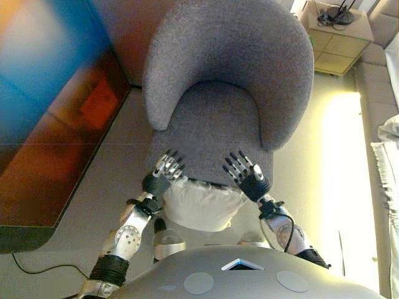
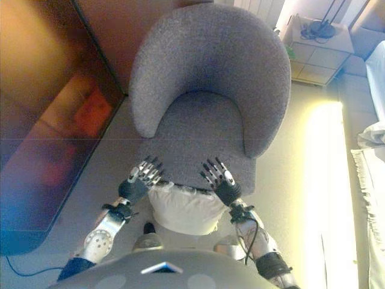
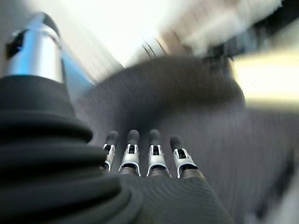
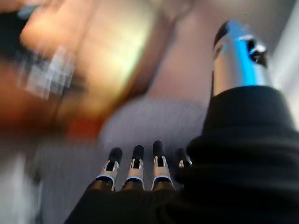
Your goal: Pick up the cushion and take it to the sofa
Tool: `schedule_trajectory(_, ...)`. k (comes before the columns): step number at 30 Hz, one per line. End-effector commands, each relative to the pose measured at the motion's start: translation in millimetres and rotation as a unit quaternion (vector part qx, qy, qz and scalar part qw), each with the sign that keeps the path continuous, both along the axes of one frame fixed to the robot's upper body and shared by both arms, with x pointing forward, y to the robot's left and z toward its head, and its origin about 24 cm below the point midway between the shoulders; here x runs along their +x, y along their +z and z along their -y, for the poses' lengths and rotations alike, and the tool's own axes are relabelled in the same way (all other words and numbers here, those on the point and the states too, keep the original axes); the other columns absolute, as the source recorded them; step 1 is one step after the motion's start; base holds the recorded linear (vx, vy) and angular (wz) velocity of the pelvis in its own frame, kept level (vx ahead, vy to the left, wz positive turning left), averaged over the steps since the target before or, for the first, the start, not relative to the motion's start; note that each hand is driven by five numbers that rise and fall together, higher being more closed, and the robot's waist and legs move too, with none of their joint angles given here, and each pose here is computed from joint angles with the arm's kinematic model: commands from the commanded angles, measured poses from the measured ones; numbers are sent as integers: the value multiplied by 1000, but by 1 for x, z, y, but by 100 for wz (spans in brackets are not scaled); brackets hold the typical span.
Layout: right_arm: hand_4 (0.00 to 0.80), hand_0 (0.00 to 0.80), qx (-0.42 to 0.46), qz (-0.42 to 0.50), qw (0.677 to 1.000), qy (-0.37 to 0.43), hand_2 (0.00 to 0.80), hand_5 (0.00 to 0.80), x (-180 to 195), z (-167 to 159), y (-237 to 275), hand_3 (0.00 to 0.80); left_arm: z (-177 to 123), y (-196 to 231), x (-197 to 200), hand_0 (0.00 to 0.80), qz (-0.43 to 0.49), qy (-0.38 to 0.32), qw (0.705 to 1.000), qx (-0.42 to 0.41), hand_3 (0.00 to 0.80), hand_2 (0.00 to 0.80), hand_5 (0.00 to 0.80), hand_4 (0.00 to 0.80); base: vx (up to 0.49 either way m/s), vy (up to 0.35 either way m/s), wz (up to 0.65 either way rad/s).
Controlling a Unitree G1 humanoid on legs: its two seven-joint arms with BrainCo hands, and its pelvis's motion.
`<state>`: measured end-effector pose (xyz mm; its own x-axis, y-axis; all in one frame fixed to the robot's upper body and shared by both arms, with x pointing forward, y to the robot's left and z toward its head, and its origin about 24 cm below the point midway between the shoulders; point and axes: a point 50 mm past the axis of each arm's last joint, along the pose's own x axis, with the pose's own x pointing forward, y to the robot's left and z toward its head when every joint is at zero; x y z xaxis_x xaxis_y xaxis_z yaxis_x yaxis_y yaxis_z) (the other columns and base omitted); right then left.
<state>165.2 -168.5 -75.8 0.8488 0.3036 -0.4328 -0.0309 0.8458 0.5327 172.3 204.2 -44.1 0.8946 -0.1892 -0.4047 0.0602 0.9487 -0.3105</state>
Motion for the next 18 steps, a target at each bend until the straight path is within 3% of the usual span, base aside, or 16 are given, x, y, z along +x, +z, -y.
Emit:
schedule_trajectory(1, 0, 0, -112, 68, 990, -42, 0, 0, 29, 20, 22, 0, -19, 22, 32, 0, 66, 38, 989, 130, 0, 0, 0, 0, 0, 0, 0)
schedule_trajectory(4, 0, 0, -146, 38, 986, -73, 0, 0, 30, 29, 12, 0, -27, 11, 34, 0, 52, 48, 981, 183, 0, 0, 0, 0, 46, -23, 1)
schedule_trajectory(7, 0, 0, -178, 40, 979, -88, 0, 0, 38, 35, 14, 0, -26, 8, 37, 0, 48, 64, 983, 168, 0, 0, 0, 0, -1, -29, 5)
schedule_trajectory(18, 0, 0, -236, 78, 961, -122, 0, 0, 109, 46, 47, 0, -3, 44, 101, 0, 146, 69, 970, 180, 0, 0, 0, 0, -268, 12, -1)
